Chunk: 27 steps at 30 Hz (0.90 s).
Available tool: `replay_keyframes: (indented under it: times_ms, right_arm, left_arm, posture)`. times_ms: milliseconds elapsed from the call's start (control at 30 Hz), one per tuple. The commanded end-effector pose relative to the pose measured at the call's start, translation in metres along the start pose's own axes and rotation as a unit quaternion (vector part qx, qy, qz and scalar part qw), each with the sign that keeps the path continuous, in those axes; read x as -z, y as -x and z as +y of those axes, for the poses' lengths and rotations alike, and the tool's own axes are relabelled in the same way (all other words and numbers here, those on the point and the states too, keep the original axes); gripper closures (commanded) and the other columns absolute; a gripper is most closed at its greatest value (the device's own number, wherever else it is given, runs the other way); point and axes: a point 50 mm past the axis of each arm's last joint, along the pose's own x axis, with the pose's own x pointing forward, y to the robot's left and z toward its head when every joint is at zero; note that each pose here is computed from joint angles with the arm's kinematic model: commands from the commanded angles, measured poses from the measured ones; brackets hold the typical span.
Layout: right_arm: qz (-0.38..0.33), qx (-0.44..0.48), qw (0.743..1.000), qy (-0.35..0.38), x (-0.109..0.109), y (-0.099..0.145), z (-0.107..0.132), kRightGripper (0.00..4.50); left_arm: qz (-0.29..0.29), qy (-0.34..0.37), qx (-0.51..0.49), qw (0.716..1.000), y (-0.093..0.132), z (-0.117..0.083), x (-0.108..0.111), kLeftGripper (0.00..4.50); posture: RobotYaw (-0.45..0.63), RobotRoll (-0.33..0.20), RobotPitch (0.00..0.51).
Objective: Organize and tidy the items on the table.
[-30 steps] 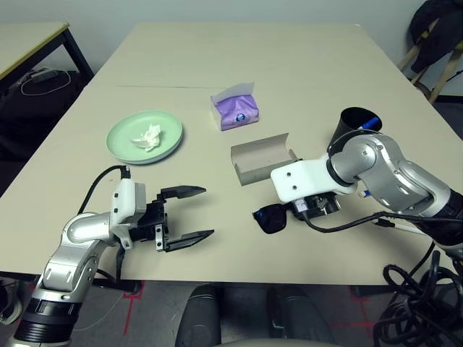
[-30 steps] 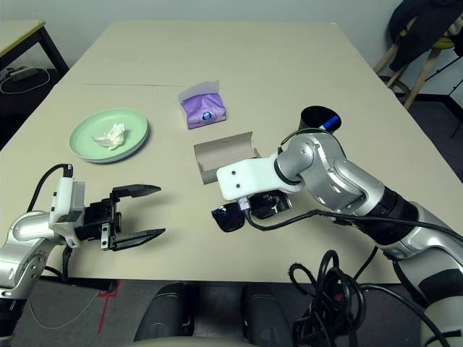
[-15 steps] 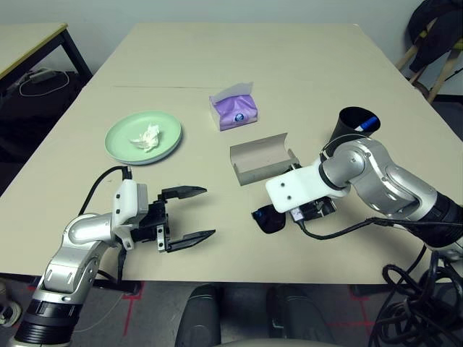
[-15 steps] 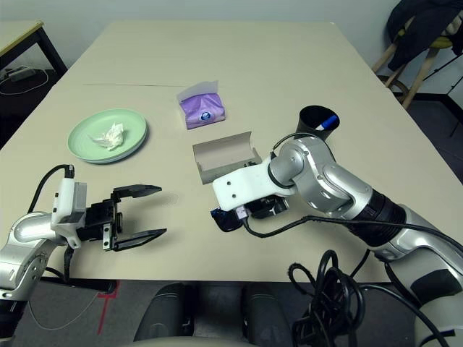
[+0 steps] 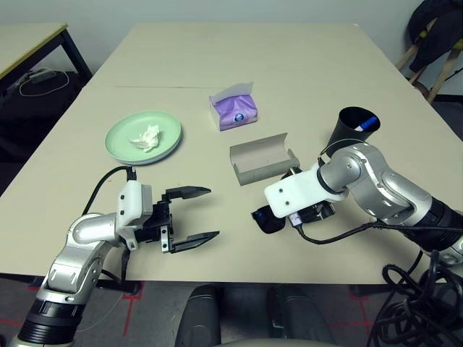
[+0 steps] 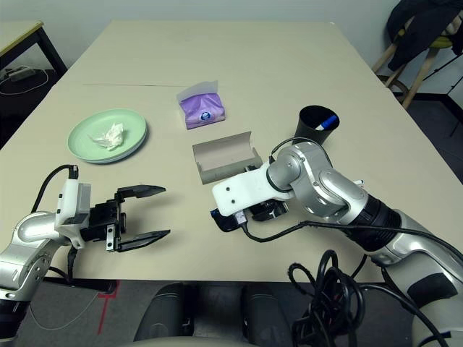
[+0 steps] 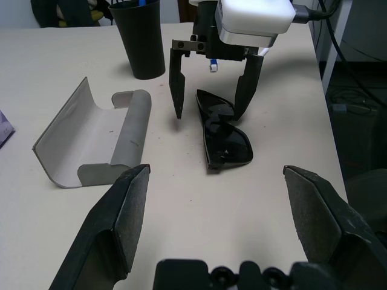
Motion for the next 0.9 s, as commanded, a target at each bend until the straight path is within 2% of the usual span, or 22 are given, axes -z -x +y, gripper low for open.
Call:
replay_keyframes:
  times_ms: [33, 467, 567, 700, 733, 800, 900]
  right_arm:
    - [-0.002, -0.006, 1.000, 0.010, -0.004, -0.004, 0.003, 0.00]
    - [0.006, -0.004, 1.000, 0.021, -0.005, -0.011, 0.005, 0.00]
    - [0.007, -0.001, 1.000, 0.021, -0.005, -0.013, 0.005, 0.62]
    - [0.007, 0.003, 1.000, 0.022, -0.006, -0.014, 0.004, 2.00]
    - [0.007, 0.004, 1.000, 0.022, -0.006, -0.015, 0.004, 2.51]
    - [0.006, 0.005, 1.000, 0.023, -0.006, -0.015, 0.004, 3.23]
    - [0.005, 0.005, 1.000, 0.023, -0.006, -0.014, 0.004, 3.36]
  left_arm:
    - [0.004, -0.004, 0.009, 1.000, -0.003, -0.002, -0.001, 0.04]
    - [0.001, -0.004, 0.007, 1.000, -0.005, -0.004, -0.002, 0.04]
    - [0.000, -0.003, 0.007, 1.000, -0.006, -0.005, -0.002, 0.00]
    - [0.000, -0.001, 0.007, 1.000, -0.006, -0.006, -0.002, 0.00]
    - [0.001, -0.001, 0.007, 1.000, -0.006, -0.006, -0.002, 0.00]
    - [0.001, -0.001, 0.007, 1.000, -0.006, -0.006, -0.002, 0.00]
    - [0.001, -0.001, 0.007, 1.000, -0.006, -0.006, -0.002, 0.00]
  posture:
    - [0.12, 0.000, 0.115]
    - [0.12, 0.000, 0.125]
    - [0.12, 0.000, 0.127]
    - [0.12, 0.000, 0.129]
    - [0.12, 0.000, 0.129]
    - [0.12, 0.000, 0.129]
    - [0.12, 0.000, 0.130]
